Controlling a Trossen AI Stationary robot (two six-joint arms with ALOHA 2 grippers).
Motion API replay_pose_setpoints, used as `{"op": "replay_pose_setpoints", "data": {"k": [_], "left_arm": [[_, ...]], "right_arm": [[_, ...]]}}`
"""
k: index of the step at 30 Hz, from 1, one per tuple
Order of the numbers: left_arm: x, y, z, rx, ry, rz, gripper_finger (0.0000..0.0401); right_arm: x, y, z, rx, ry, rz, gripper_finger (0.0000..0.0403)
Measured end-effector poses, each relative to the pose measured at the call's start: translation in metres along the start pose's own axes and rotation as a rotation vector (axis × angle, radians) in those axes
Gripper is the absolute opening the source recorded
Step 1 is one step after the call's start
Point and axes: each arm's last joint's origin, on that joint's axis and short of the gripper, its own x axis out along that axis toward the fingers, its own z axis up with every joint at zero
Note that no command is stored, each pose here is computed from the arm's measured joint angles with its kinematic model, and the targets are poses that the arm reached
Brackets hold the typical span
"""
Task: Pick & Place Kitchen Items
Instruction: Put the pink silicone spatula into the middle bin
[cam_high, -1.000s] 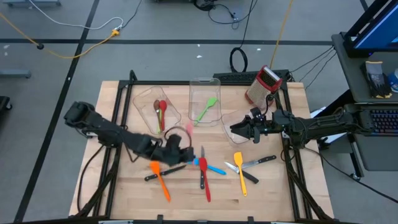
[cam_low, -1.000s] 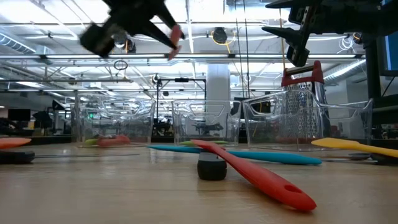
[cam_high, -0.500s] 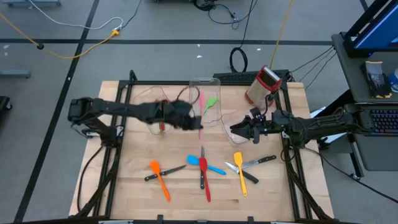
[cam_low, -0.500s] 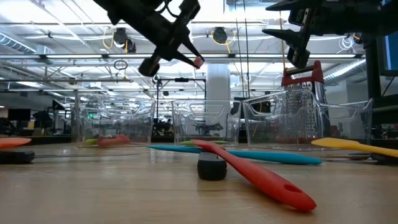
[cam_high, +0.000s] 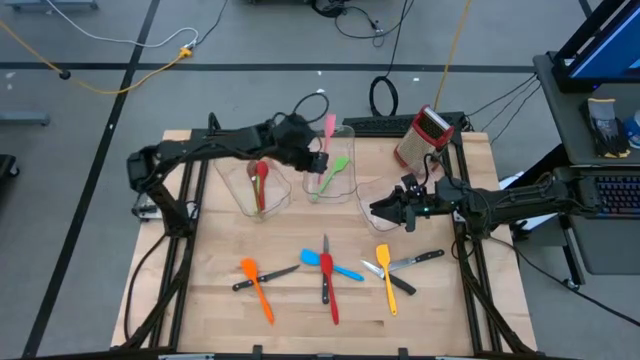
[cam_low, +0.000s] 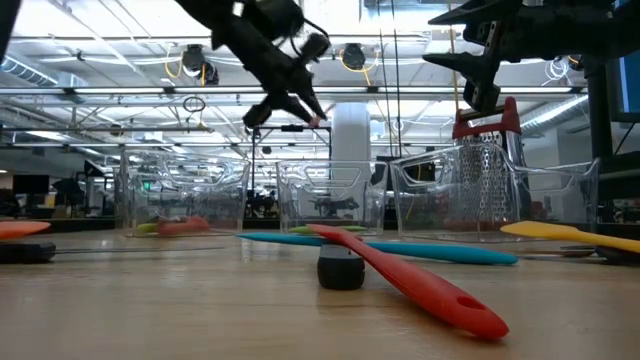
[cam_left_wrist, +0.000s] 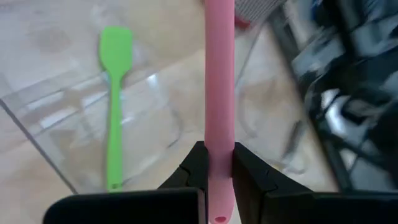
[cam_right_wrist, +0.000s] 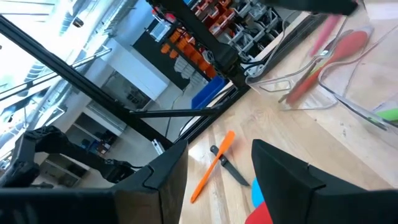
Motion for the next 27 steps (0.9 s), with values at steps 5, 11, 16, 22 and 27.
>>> {"op": "replay_pose_setpoints", "data": {"k": [5, 11, 16, 22, 27], "left_arm": [[0.025, 0.006, 0.011, 0.052, 0.123, 0.114, 0.0031], [0.055, 0.016, 0.016, 0.102, 0.232, 0.197, 0.0031], [0.065, 0.024, 0.017, 0.09, 0.256, 0.222, 0.0031], [0.074, 0.031, 0.014, 0.083, 0.295, 0.251, 0.0049], [0.082, 0.036, 0.013, 0.09, 0.304, 0.246, 0.0061]], "right_arm": [[0.0, -0.001, -0.001, 0.001, 0.006, -0.007, 0.0171], [0.0, -0.002, -0.002, 0.003, 0.019, -0.021, 0.0171], [0.0, -0.002, -0.002, 0.01, 0.019, -0.021, 0.0171], [0.0, -0.002, -0.002, 0.014, 0.019, -0.022, 0.0171], [0.0, -0.002, -0.002, 0.014, 0.024, -0.026, 0.0171]]}}
